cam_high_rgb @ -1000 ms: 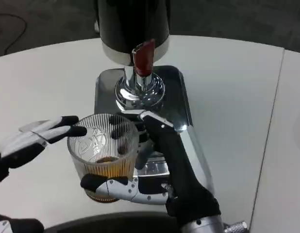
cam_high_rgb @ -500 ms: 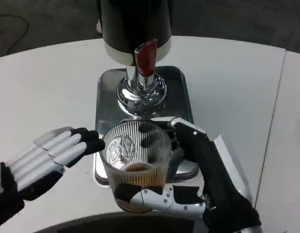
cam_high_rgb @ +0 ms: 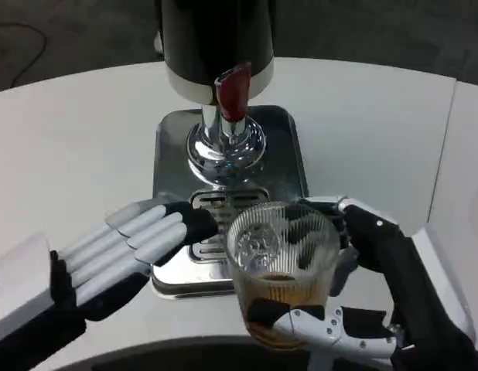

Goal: Grasp the cup under the faucet to collect the drink, then remove the cup.

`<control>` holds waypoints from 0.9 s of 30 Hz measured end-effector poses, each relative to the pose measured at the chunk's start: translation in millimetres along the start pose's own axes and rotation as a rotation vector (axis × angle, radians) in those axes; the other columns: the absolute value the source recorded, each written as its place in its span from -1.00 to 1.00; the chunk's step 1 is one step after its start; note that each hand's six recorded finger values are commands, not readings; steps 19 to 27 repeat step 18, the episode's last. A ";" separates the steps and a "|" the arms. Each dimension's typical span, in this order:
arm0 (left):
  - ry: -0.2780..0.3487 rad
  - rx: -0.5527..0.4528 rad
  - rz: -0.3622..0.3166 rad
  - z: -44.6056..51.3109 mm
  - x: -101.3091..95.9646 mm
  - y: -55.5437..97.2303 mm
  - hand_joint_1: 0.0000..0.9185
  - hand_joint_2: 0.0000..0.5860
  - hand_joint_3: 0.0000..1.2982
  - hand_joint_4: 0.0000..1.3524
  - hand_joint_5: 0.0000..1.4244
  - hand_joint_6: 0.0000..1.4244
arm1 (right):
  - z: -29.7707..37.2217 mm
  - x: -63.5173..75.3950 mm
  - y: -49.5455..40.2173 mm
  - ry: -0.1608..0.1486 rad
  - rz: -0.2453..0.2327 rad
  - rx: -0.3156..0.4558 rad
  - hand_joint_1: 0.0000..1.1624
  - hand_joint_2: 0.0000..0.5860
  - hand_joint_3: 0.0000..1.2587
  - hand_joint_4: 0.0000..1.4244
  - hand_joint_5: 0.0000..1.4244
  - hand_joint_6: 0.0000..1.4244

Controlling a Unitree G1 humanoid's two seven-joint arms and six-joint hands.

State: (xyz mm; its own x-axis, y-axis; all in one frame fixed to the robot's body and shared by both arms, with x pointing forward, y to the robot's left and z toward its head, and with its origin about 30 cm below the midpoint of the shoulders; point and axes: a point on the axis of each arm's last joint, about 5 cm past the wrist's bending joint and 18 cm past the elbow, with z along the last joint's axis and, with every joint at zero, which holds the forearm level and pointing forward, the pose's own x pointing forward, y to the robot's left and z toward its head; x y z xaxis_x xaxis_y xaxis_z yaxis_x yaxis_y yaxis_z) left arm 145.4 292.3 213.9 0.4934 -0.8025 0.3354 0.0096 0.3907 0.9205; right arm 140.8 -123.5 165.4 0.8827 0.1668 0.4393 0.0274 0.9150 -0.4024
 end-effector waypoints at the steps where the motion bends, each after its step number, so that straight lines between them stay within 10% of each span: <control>1: -0.001 0.000 -0.001 0.1 0.2 -0.3 -1.00 -0.62 -1.00 -1.00 -1.00 -1.00 | -0.2 -2.5 -3.1 0.009 -0.006 -0.003 0.52 -0.57 0.21 0.19 0.48 0.40; 27: -0.021 0.016 -0.108 9.0 -10.0 -4.8 -1.00 -0.61 -1.00 -1.00 -1.00 -1.00 | 3.9 -9.5 -17.9 0.027 -0.017 -0.028 0.52 -0.57 0.21 0.19 0.48 0.40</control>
